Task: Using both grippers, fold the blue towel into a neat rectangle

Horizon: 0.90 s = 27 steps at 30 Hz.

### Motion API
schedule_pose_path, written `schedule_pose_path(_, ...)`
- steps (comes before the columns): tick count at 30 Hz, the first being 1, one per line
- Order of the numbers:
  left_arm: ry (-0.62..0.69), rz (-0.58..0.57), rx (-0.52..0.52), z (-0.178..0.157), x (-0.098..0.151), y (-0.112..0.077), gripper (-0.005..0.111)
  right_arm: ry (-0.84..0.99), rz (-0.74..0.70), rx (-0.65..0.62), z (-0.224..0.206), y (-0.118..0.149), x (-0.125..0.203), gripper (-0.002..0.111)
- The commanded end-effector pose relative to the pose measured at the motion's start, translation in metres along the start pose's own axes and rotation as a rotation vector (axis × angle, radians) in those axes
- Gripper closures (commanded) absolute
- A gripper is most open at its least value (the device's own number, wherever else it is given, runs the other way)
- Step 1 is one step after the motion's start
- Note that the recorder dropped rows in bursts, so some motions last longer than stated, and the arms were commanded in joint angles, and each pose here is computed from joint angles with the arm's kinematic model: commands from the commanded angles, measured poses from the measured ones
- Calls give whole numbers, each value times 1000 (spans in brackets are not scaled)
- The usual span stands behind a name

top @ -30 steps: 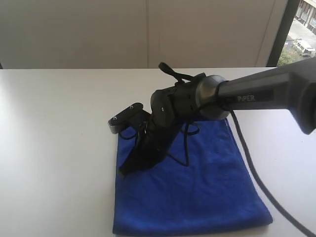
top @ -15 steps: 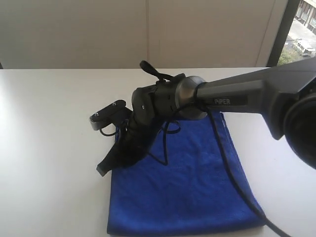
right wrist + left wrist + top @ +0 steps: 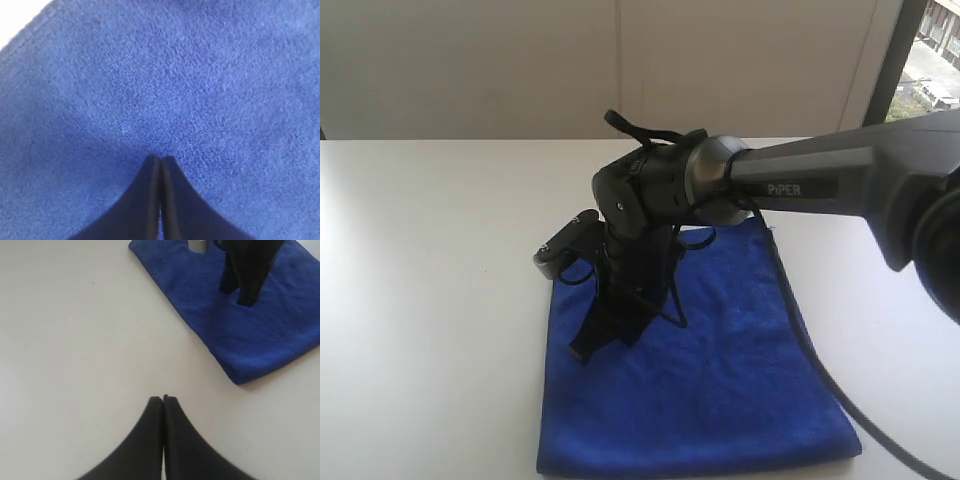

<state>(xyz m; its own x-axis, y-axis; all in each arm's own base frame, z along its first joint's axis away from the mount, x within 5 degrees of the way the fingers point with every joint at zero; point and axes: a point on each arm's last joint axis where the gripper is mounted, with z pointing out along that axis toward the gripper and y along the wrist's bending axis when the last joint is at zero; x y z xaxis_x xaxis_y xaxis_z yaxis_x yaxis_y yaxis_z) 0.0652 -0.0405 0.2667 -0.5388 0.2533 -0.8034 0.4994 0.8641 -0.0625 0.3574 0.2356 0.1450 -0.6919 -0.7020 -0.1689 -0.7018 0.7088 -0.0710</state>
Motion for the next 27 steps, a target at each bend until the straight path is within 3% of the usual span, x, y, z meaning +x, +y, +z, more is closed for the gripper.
schedule_pose_path(1, 7, -7, 23, 0, 2, -2, 107, 10, 36, -27, 15, 3, 0, 108)
schedule_pose_path(14, 7, -7, 23, 0, 2, -2, 107, -99, 41, -45, 15, 14, -12, 108)
schedule_pose_path(18, 5, 19, 23, 0, 2, -2, 107, -195, 8, -8, -32, 10, -16, 108)
schedule_pose_path(21, -46, 23, 10, 0, -3, -1, 107, -242, -76, 113, -97, 0, -5, 108)
schedule_pose_path(23, -42, 98, 65, -4, -13, -6, 107, -203, -102, 196, -135, -8, 12, 108)
schedule_pose_path(27, 52, 200, 181, -7, -39, -12, 107, -210, -115, 235, -178, -15, 41, 108)
